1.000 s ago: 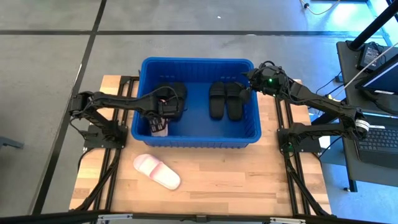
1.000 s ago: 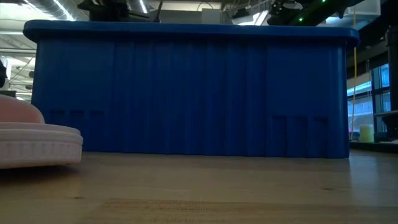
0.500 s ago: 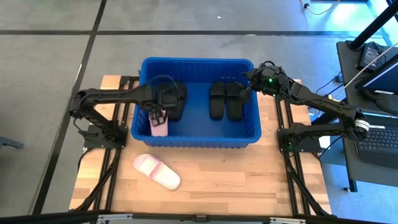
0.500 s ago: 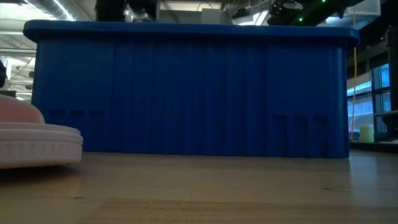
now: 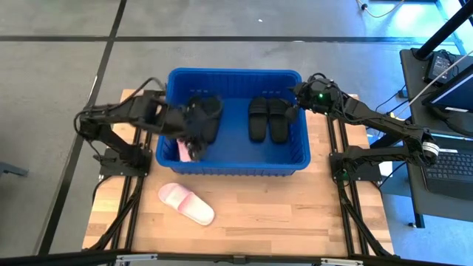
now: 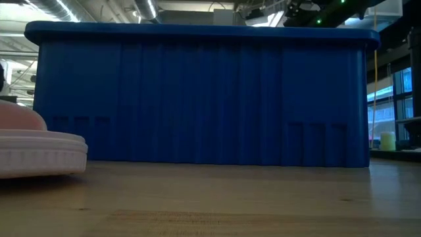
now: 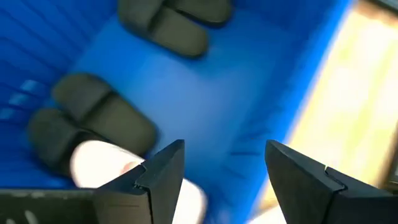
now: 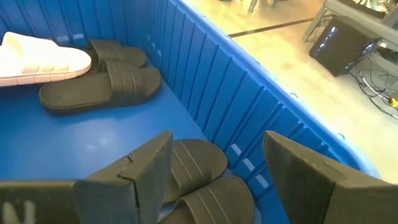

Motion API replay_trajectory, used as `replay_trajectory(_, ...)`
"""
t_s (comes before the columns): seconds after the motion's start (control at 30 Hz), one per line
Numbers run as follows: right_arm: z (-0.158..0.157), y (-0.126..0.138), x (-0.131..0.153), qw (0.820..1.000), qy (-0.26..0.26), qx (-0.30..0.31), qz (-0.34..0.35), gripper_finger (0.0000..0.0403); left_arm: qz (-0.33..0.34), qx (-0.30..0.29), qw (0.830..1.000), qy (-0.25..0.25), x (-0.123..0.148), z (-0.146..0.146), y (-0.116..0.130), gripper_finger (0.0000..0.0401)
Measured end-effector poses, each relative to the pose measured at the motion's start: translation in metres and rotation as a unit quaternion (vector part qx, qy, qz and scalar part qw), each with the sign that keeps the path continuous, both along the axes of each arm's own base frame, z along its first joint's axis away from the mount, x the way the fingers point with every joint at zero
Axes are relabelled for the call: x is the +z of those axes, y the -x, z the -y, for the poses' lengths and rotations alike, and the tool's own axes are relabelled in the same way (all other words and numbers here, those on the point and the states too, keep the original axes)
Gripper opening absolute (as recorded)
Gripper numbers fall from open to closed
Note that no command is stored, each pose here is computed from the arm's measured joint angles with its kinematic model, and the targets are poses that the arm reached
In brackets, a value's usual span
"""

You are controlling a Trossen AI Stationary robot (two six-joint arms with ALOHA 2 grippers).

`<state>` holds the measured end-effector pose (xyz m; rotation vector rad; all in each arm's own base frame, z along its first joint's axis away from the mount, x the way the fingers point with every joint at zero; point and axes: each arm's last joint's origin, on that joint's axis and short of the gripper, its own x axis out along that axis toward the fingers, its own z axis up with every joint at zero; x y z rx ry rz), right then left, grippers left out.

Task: Pick and place slides into bin
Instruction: Put the pink slide into the organizer bin

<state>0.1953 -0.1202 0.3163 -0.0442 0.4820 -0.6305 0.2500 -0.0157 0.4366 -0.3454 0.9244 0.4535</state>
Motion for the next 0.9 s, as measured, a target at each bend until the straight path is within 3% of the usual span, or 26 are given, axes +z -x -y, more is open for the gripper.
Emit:
replay_trajectory(0.13,0.0,0.001,-0.002,1.0,-0.006,0.0,-0.01,0.0251,0.008,0.008,1.0,0.028,-0.004,0.034,0.003,0.0216)
replay_trajectory(0.3,-0.001,0.002,-0.004,1.0,-0.012,0.0,-0.02,0.0251,-0.042,0.042,0.993,0.104,-0.028,0.082,-0.007,0.0216)
replay_trajectory(0.4,-0.001,0.002,-0.005,1.0,-0.015,0.001,-0.026,0.0251,-0.088,0.065,0.98,0.164,-0.046,0.116,-0.014,0.0216)
replay_trajectory(0.53,-0.002,0.003,-0.006,0.999,-0.018,0.001,-0.031,0.0251,-0.159,0.139,0.954,0.212,-0.074,0.153,-0.02,0.0216)
replay_trajectory(0.7,-0.002,0.003,-0.006,0.999,-0.018,0.0,-0.03,0.0251,-0.243,0.251,0.915,0.204,-0.115,0.182,-0.028,0.0216)
replay_trajectory(0.8,-0.002,0.003,-0.006,0.999,-0.019,0.001,-0.03,0.0251,-0.255,0.303,0.901,0.177,-0.139,0.19,-0.039,0.0216)
replay_trajectory(0.9,-0.002,0.002,-0.006,0.999,-0.025,0.016,-0.026,0.0251,-0.272,0.318,0.895,0.152,-0.165,0.198,-0.051,0.0216)
